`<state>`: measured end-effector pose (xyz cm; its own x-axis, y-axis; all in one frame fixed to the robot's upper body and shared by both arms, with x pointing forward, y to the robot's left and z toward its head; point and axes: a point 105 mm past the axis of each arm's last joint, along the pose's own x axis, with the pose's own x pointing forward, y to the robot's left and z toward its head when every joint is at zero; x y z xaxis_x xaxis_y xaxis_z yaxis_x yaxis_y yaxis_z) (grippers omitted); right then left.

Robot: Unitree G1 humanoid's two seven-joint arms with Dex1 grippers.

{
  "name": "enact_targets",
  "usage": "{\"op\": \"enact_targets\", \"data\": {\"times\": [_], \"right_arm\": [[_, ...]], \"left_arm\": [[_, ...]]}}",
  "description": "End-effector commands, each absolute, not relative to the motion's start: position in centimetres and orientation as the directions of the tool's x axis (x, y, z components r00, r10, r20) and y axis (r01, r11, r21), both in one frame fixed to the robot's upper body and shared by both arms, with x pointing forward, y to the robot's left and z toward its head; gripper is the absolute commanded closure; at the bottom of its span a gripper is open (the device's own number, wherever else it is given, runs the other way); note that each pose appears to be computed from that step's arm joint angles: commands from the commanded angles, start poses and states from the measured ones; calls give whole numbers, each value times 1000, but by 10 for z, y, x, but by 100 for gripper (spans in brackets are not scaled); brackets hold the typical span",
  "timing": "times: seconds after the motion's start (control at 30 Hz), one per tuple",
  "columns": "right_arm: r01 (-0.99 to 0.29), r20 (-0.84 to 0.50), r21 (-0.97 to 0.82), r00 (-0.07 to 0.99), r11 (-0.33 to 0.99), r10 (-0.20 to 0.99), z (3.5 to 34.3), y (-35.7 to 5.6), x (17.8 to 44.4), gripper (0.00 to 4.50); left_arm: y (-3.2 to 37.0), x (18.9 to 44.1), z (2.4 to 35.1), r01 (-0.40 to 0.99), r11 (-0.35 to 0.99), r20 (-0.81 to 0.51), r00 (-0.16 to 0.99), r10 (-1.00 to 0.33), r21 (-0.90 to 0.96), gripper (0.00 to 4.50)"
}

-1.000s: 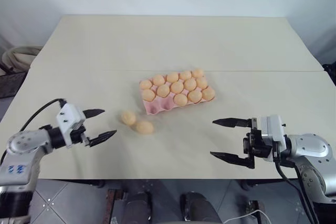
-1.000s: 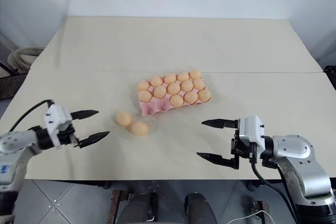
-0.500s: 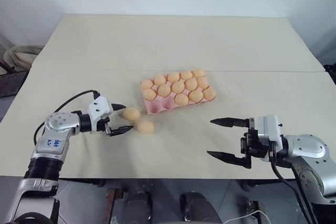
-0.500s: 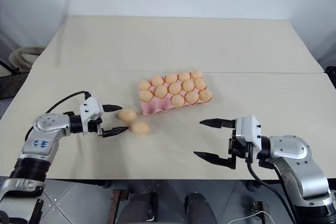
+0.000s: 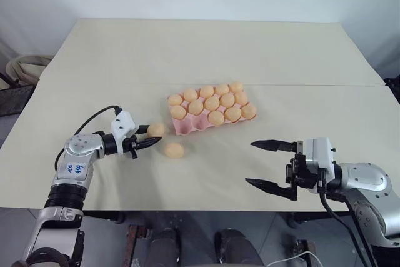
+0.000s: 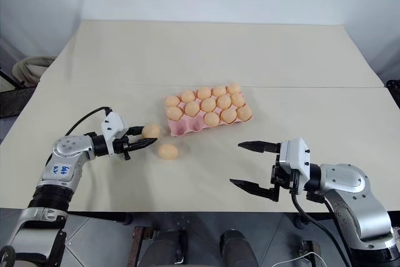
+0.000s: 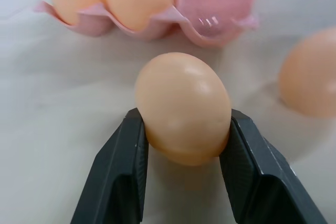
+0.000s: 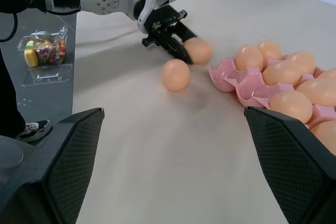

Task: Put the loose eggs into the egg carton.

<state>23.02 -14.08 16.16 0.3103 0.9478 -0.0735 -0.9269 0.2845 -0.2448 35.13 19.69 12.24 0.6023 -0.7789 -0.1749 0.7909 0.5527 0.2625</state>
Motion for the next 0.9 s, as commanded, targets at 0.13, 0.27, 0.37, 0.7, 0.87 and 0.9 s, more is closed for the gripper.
{"op": "enact_targets", "data": {"times": [0.13, 0.27, 0.37, 0.7, 0.87, 0.9], "right_arm": [[-919, -61, -260, 322, 296, 945, 168, -142, 224, 0], [-913, -64, -262, 338, 311, 939, 167, -143, 225, 0], [-907, -62, -265, 354, 327, 933, 168, -143, 225, 0], [-889, -42, -265, 397, 373, 917, 170, -141, 216, 0], [-888, -37, -259, 403, 381, 914, 169, -140, 216, 0], [-888, -38, -258, 402, 379, 915, 168, -140, 216, 0]], "left_arm": [[168, 331, 179, 862, 439, -57, 466, -883, 255, 276], [128, 337, 178, 909, 347, -111, 380, -918, 232, 276], [99, 354, 169, 919, 326, -157, 364, -918, 220, 276], [69, 391, 156, 887, 375, -210, 434, -876, 270, 223], [74, 378, 173, 904, 341, -125, 381, -916, 257, 77], [76, 376, 177, 903, 343, -109, 380, -918, 257, 77]]}}
